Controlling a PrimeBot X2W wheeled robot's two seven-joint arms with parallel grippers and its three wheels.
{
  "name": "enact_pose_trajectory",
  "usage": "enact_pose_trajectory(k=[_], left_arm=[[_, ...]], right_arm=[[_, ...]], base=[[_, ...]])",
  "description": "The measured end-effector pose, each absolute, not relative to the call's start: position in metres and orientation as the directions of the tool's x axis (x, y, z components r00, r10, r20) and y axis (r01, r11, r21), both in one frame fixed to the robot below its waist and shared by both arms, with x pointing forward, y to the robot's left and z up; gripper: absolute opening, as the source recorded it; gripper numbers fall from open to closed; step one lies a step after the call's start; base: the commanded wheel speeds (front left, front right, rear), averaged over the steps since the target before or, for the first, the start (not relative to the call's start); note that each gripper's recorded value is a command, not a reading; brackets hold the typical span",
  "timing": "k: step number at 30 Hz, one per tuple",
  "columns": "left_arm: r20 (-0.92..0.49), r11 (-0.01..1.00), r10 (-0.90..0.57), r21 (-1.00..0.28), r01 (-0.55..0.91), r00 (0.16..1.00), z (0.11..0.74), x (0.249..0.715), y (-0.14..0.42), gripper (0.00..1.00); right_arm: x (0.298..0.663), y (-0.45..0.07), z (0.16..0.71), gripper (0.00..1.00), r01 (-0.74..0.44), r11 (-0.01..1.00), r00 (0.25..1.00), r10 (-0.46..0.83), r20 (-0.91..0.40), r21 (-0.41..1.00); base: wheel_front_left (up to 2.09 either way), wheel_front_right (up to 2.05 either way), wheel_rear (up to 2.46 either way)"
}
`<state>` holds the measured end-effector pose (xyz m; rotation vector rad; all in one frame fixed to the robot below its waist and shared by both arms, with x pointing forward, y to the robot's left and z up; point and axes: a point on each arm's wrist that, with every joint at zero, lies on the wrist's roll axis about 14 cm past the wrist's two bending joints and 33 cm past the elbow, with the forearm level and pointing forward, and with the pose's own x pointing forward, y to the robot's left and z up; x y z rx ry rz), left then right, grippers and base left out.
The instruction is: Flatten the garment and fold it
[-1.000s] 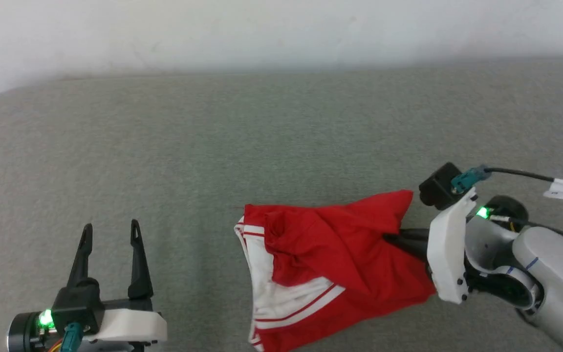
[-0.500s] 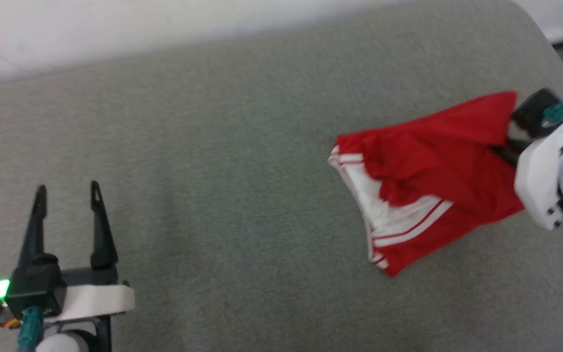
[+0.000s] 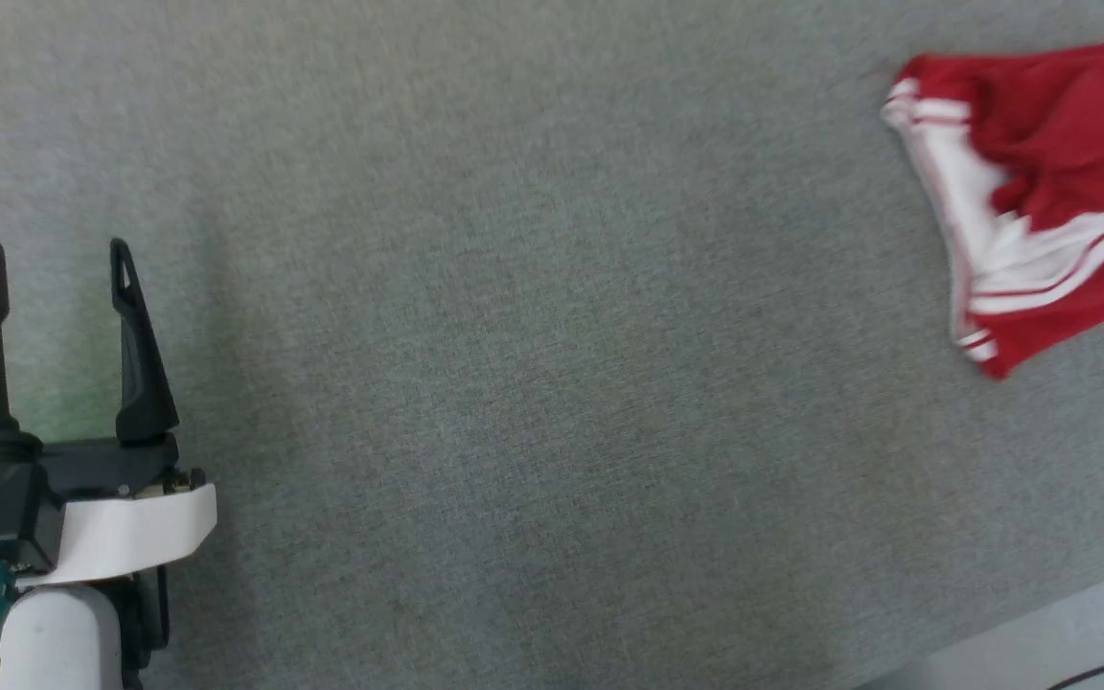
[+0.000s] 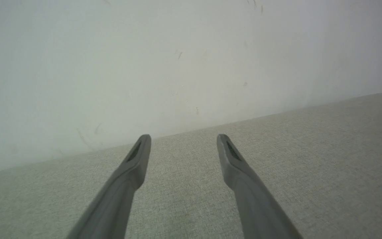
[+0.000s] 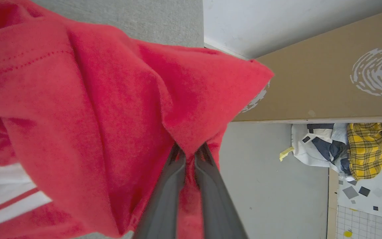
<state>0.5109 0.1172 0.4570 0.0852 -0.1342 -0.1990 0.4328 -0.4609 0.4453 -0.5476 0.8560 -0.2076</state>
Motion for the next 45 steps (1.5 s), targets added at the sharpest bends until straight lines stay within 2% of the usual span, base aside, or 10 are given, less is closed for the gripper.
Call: enact_pose_trajectory(k=[8,9,10,15,17,23,28,32,36,45], left_arm=[[0.089,0.978,-0.201,0.075,0.195,0.975,0.43,0.518,0.115,1.0],[0.09,0.979,-0.198,0.074,0.191,0.976,0.43,0.518,0.116,1.0],[0.09,0.98,-0.192,0.074,0.186,0.977,0.43,0.518,0.117,1.0],[0.076,0.982,-0.179,0.068,0.174,0.981,0.432,0.512,0.117,1.0],[0.067,0.984,-0.17,0.062,0.166,0.983,0.435,0.507,0.117,1.0],[0.065,0.992,-0.118,0.042,0.116,0.991,0.455,0.485,0.128,1.0],[0.09,0.996,-0.081,0.042,0.078,0.993,0.478,0.465,0.139,1.0],[0.108,0.998,-0.051,0.052,0.046,0.993,0.494,0.448,0.15,1.0],[0.131,0.998,-0.022,0.054,0.015,0.991,0.508,0.434,0.161,1.0],[0.142,0.998,0.034,0.053,-0.042,0.989,0.522,0.398,0.185,1.0]], right_arm=[[0.438,-0.487,0.414,0.0,0.009,0.816,0.583,-0.474,-0.66,-0.578],[0.437,-0.485,0.407,0.39,0.017,0.824,0.571,-0.473,-0.671,-0.566],[0.436,-0.483,0.401,1.0,0.025,0.832,0.563,-0.47,-0.68,-0.554],[0.434,-0.489,0.41,1.0,0.068,0.825,0.598,-0.484,-0.639,-0.561],[0.433,-0.497,0.427,1.0,0.082,0.807,0.636,-0.494,-0.593,-0.585],[0.454,-0.492,0.502,1.0,0.214,0.811,0.839,-0.438,-0.322,-0.544],[0.467,-0.467,0.557,1.0,0.242,0.826,0.928,-0.35,-0.127,-0.509],[0.48,-0.422,0.594,1.0,0.225,0.874,0.971,-0.236,0.029,-0.431],[0.478,-0.365,0.618,1.0,0.174,0.926,0.977,-0.119,0.177,-0.336],[0.433,-0.258,0.576,1.0,0.001,0.991,0.977,0.027,0.209,-0.133]], base=[[0.0,0.0,0.0],[0.0,0.0,0.0],[0.0,0.0,0.0],[0.0,0.0,0.0],[0.0,0.0,0.0],[0.0,0.0,0.0],[0.0,0.0,0.0],[0.0,0.0,0.0],[0.0,0.0,0.0],[0.0,0.0,0.0]])
